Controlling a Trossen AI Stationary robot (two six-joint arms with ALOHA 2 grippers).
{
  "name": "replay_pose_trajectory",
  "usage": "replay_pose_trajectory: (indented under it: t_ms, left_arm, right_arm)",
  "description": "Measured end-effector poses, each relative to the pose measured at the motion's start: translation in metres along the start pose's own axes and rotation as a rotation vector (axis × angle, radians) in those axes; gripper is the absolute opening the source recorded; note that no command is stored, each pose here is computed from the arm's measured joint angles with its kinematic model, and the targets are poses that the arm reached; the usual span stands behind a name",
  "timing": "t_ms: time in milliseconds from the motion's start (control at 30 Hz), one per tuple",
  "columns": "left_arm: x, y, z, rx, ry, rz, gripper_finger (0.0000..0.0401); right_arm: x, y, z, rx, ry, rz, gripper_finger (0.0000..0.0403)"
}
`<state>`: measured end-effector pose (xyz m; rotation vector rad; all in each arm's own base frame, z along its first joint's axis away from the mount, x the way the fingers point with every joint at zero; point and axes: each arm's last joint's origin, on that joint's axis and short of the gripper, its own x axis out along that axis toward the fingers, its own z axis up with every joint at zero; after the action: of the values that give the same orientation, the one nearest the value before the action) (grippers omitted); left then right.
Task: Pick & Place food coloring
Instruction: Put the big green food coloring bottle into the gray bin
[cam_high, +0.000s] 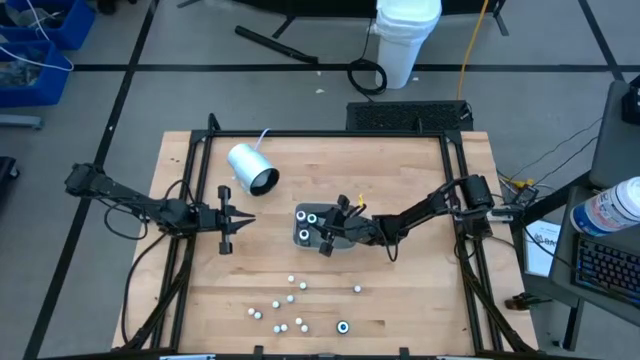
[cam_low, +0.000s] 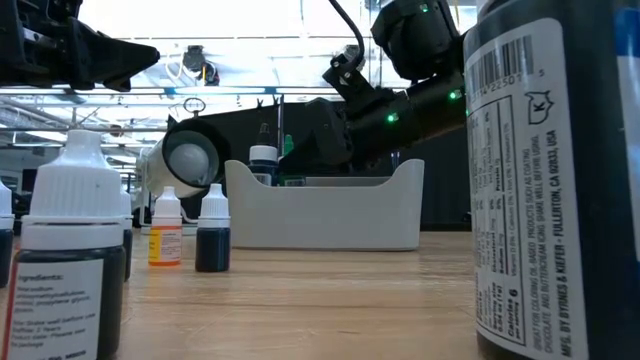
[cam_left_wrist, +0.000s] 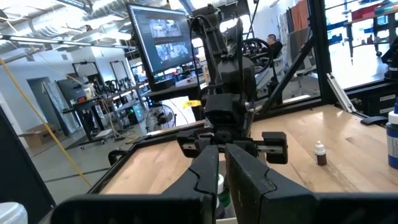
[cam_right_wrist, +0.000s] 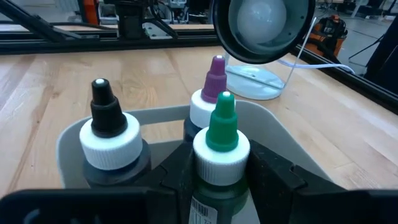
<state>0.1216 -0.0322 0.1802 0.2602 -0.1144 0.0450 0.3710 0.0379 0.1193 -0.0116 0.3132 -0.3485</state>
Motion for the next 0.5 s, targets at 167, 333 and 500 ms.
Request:
replay_pose_trajectory:
  t_ms: [167,333,500]
  left_arm:
    - [0.0,0.0,0.0,0.0,0.0,0.0,0.0037]
    - [0.0,0.0,0.0,0.0,0.0,0.0,0.0037]
    - [0.0,0.0,0.0,-0.011,0.0,0.0,0.0037]
  right_arm:
    - [0.0,-0.0001,-0.0003,-0.001,0.003,-0.001,0.0117]
    - [-0.0015,0.0027,-0.0013,-0.007,0.007,0.007,0.0131]
    - [-0.0036,0.0061,-0.0027,-0.016,0.013,-0.009,0.0149]
